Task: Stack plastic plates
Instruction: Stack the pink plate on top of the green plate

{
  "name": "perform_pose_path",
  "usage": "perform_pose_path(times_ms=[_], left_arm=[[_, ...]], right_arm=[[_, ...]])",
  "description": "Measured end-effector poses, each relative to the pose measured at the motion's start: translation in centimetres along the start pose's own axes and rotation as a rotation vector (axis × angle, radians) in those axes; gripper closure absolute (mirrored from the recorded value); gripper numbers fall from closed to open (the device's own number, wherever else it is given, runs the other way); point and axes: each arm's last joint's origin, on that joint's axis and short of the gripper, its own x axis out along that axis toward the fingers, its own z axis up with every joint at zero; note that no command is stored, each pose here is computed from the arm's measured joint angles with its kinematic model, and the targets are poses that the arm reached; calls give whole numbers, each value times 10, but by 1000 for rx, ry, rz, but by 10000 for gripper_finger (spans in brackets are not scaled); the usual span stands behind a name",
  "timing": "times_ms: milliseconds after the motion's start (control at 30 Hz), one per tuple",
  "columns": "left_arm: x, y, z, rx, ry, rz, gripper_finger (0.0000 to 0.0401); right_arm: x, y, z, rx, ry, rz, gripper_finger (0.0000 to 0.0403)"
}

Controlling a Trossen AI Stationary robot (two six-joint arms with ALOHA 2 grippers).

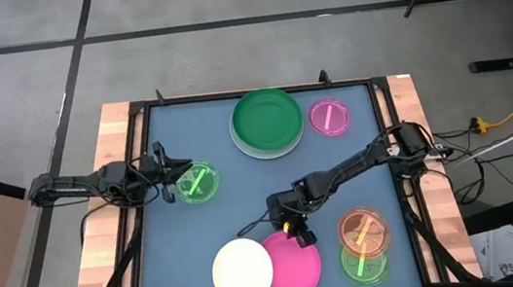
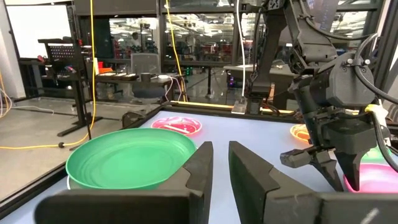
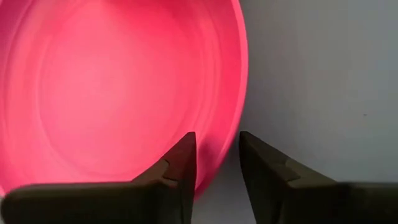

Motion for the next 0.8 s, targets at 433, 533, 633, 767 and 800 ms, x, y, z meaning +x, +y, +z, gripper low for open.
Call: perform_pose_path(times_ms=[433,533,633,767,800], left_arm=[[0,0,0,0,0,0,355],[0,0,0,0,0,0,355],[0,0,0,0,0,0,355],[0,0,0,0,0,0,355],[0,0,0,0,0,0,355]], right_arm=[[-3,-7,-1,26,6,0,375],[-4,-9,-1,32,5,3,393],[-5,-11,-1,38,6,21,399],[-6,-13,-1,44,3,32,399],[-7,-15,-1,47,1,32,400]])
